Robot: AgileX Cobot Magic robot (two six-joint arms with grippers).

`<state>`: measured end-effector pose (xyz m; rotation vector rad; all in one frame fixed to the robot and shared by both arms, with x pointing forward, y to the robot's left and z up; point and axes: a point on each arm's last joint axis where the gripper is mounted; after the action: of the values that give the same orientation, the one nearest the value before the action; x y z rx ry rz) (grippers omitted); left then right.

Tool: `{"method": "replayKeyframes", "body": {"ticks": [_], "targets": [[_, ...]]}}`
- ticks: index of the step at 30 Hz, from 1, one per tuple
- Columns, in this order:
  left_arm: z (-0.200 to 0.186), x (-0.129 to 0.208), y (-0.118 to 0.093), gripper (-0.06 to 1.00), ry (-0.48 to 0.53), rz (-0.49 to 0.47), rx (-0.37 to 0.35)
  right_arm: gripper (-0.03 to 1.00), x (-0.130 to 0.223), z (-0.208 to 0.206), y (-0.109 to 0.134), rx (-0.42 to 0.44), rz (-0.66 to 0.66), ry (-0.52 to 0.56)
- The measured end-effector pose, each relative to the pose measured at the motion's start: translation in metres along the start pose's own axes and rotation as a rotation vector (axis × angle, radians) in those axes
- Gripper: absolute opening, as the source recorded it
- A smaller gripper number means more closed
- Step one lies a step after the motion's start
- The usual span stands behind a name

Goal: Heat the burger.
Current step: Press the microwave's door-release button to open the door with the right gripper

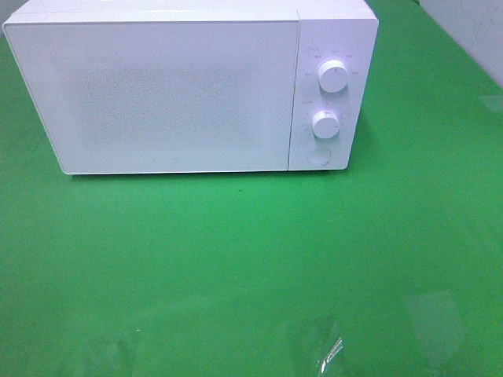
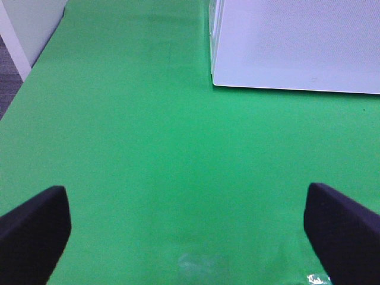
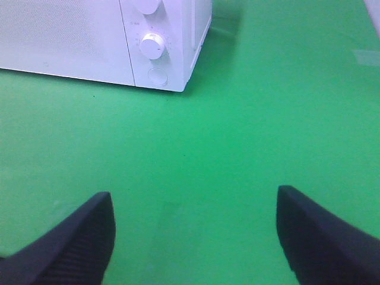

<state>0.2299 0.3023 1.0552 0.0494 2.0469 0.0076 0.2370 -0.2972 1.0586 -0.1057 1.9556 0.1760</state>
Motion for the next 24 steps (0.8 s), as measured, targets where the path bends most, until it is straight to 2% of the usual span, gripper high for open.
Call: {"method": "replayKeyframes", "body": {"ticks": [9, 11, 12, 16, 24], "targets": [[0.0, 0.0, 0.0, 0.99, 0.0, 0.0, 0.0, 0.73, -0.001, -0.001, 0.0, -0.001, 0.0, -0.008], [0.0, 0.0, 0.0, 0.99, 0.0, 0.0, 0.0, 0.73, -0.005, -0.003, 0.0, -0.002, 0.002, -0.034], [0.0, 0.0, 0.0, 0.99, 0.0, 0.0, 0.0, 0.73, -0.011, -0.007, 0.001, -0.006, 0.009, -0.086], [0.0, 0.0, 0.0, 0.99, 0.0, 0.0, 0.0, 0.73, -0.02, -0.004, 0.001, -0.009, 0.018, -0.136], [0.0, 0.0, 0.0, 0.99, 0.0, 0.0, 0.0, 0.73, -0.048, 0.021, 0.003, -0.011, 0.02, -0.195]]}}
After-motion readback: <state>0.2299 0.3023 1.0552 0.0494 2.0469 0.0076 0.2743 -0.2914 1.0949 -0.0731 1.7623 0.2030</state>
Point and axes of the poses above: a point on each arm's last joint axis where the gripper is mounted, z pointing out along that axis toward the gripper, y along the wrist's bending axis when the last joint is at zero, x = y × z, and after that the axes turned 4 degrees about z, right-handed
